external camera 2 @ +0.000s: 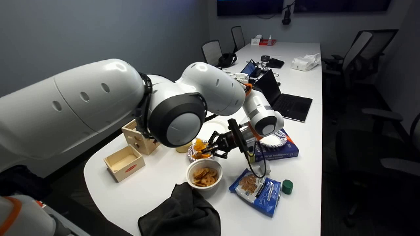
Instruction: Use the spatula to stir the contents in the black and white bowl on the left.
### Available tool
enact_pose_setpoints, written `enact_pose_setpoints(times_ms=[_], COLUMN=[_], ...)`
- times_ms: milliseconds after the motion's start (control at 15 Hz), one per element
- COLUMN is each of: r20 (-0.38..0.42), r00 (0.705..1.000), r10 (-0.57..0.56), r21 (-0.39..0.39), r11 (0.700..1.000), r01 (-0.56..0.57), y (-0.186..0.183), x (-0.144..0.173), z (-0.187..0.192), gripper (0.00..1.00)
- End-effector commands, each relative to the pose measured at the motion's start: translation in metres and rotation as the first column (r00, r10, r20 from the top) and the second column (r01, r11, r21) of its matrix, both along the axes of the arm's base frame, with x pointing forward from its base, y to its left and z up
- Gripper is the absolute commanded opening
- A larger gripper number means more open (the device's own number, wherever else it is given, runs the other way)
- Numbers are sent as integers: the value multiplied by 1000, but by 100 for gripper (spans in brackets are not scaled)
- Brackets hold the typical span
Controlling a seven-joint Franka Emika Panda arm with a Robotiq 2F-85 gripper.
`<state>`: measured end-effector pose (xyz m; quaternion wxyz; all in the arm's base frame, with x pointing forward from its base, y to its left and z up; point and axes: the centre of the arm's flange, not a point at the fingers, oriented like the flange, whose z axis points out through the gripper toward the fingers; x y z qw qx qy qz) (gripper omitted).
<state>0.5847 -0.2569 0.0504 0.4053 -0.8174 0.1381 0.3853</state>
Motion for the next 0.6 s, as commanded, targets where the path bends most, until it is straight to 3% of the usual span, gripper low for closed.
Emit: enact_pose_setpoints(times_ms=[0, 533], r20=[-20, -9], r00=[1000, 1000], r10=[-9, -5], r21=[-1, -4], r11=[1000, 1000], r01=[9, 5], y=[-1, 6], x=[23, 24], z=[-11, 24], gripper=[1, 1])
